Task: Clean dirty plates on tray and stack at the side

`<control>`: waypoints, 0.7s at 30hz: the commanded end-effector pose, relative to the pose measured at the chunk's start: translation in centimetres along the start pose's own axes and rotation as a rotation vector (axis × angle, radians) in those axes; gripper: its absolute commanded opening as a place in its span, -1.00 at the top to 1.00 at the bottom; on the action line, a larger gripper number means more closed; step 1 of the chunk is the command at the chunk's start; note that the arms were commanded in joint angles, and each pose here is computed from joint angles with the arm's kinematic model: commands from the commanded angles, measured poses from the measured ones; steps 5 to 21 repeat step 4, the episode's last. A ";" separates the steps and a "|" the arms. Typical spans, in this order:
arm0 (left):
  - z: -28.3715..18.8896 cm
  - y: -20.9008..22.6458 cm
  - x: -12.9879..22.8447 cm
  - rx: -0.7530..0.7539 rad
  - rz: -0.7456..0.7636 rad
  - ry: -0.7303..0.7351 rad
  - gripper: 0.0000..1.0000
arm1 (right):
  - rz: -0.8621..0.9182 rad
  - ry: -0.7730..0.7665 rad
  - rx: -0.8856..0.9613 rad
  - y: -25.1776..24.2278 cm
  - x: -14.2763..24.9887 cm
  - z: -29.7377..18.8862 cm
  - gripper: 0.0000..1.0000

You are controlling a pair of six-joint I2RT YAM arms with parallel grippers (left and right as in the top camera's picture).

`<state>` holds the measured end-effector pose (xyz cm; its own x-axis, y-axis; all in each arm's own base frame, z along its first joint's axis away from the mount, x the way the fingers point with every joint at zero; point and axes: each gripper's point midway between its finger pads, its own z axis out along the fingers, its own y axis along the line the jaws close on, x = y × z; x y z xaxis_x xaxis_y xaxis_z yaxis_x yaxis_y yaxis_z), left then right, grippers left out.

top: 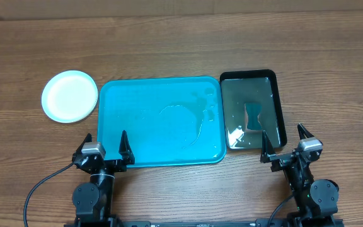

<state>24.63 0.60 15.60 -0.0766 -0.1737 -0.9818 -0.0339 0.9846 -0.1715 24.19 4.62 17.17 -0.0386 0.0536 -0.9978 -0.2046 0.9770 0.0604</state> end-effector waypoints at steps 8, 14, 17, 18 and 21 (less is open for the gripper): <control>0.0 0.4 0.0 -0.019 0.018 -0.007 -1.00 | 0.005 -0.005 0.016 -0.3 0.2 0.0 -1.00; 0.0 0.4 0.0 -0.019 0.018 -0.007 -1.00 | 0.005 -0.005 0.016 -0.3 0.2 0.0 -1.00; 0.0 0.4 0.0 -0.019 0.018 -0.007 -1.00 | 0.005 -0.005 0.016 -0.3 0.2 0.0 -1.00; 0.0 0.4 0.0 -0.019 0.018 -0.007 -1.00 | 0.005 -0.005 0.016 -0.3 0.2 0.0 -1.00; 0.0 0.4 0.0 -0.019 0.018 -0.007 -1.00 | 0.005 -0.005 0.016 -0.3 0.2 0.0 -1.00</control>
